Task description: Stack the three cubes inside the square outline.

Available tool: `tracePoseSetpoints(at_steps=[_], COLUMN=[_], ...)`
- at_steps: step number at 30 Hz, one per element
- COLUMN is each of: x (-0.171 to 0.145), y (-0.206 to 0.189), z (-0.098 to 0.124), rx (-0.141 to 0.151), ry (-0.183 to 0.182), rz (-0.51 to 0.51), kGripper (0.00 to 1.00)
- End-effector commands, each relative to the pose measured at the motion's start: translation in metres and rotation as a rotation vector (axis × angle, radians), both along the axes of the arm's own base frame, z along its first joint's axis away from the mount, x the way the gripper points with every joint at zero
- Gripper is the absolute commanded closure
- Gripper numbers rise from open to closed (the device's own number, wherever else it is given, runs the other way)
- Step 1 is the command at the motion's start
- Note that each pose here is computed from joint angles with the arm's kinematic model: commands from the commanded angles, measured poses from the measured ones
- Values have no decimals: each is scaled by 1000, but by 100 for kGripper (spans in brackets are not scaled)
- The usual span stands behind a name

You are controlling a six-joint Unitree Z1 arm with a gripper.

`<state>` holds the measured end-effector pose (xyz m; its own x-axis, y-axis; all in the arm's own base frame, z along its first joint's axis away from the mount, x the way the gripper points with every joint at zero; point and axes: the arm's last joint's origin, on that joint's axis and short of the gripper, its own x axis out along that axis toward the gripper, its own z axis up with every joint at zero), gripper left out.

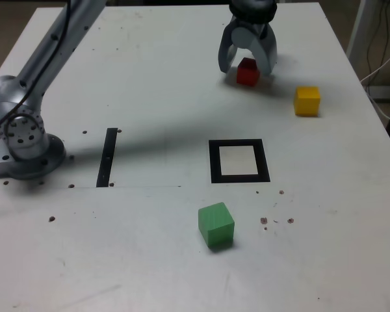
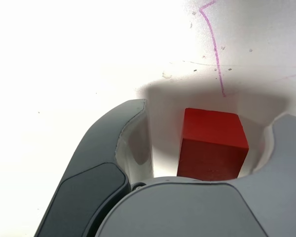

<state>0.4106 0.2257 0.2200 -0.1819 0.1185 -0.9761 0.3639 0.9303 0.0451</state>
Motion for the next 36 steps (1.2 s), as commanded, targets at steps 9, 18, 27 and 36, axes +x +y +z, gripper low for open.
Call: tracePoseSetpoints(at_steps=[9,18,27,36], x=[4,4,3,-8], y=[-5,-9,-13,-27], z=[1,6,13,34], rx=[-2,-6,-12,-7], ry=[-2,-5,-12,-20], rz=[-24,-33,-33,3], kGripper=[71,72,72,72])
